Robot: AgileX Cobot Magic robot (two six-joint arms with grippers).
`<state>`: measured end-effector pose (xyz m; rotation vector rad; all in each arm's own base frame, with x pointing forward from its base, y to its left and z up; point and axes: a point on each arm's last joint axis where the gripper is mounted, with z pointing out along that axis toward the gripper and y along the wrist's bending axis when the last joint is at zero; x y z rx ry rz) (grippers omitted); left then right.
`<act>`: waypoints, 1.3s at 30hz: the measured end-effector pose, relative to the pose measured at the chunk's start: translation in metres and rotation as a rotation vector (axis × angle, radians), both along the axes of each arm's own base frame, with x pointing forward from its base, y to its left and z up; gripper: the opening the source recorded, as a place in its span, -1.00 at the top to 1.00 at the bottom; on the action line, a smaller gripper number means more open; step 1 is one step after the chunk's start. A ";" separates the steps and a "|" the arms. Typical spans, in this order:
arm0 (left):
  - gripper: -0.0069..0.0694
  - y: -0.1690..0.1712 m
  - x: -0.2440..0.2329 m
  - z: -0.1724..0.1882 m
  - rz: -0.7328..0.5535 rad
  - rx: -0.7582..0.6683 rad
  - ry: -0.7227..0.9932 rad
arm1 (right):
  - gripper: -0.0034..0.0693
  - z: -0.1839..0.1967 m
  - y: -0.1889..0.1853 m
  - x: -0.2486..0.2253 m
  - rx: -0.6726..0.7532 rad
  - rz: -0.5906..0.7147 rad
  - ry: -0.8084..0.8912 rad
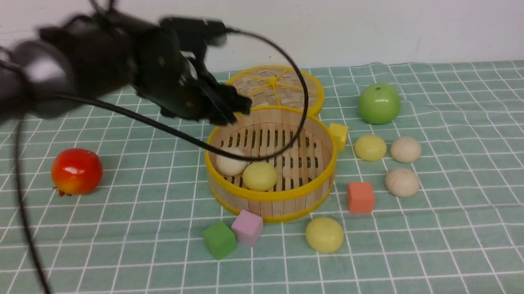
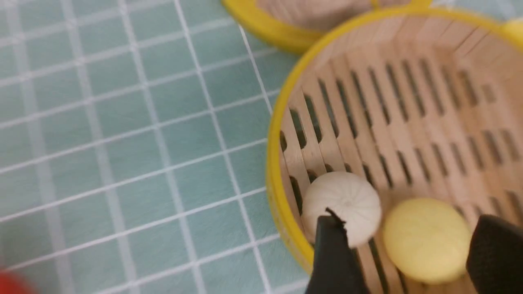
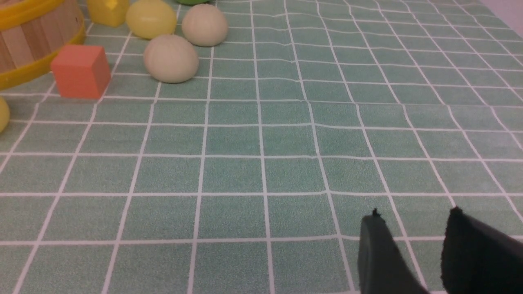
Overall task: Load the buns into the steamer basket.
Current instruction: Use the right arm to grab a steamed stuffed bun
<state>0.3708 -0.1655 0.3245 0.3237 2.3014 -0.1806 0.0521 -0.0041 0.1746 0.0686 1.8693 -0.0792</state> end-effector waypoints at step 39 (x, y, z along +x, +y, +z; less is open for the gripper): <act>0.86 0.173 -0.375 0.036 0.181 -0.474 -0.203 | 0.25 0.000 0.000 0.000 0.000 0.000 0.000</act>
